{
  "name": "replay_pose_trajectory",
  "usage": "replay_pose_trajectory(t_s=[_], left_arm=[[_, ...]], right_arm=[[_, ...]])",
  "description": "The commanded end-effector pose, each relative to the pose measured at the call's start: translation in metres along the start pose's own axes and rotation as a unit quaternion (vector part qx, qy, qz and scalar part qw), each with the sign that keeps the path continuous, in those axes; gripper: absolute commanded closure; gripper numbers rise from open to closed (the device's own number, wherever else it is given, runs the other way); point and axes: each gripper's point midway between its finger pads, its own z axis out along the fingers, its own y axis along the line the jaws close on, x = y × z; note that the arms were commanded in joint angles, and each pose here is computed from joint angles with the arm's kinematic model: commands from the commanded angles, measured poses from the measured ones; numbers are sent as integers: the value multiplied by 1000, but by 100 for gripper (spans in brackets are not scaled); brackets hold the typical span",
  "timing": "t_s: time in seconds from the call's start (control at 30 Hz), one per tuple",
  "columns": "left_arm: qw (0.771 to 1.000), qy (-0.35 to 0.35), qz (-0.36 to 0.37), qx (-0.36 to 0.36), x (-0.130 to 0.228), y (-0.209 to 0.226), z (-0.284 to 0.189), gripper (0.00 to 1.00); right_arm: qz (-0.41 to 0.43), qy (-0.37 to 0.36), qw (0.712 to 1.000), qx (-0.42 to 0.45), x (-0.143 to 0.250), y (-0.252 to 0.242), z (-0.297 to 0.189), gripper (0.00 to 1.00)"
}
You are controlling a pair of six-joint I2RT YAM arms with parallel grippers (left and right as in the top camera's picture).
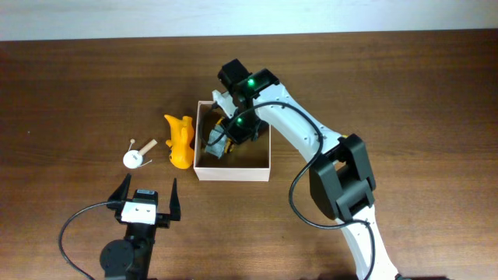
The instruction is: Pack container
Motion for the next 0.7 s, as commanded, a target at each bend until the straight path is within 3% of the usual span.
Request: replay_pose_trajectory(t_s=[0.0, 0.67], left_arm=[[1000, 1, 8, -5, 2, 2, 0, 1], [1000, 1, 8, -5, 2, 2, 0, 1]], right_arm=[[-33, -7, 999, -11, -4, 14, 5, 82], [-72, -52, 996, 9, -28, 9, 4, 82]])
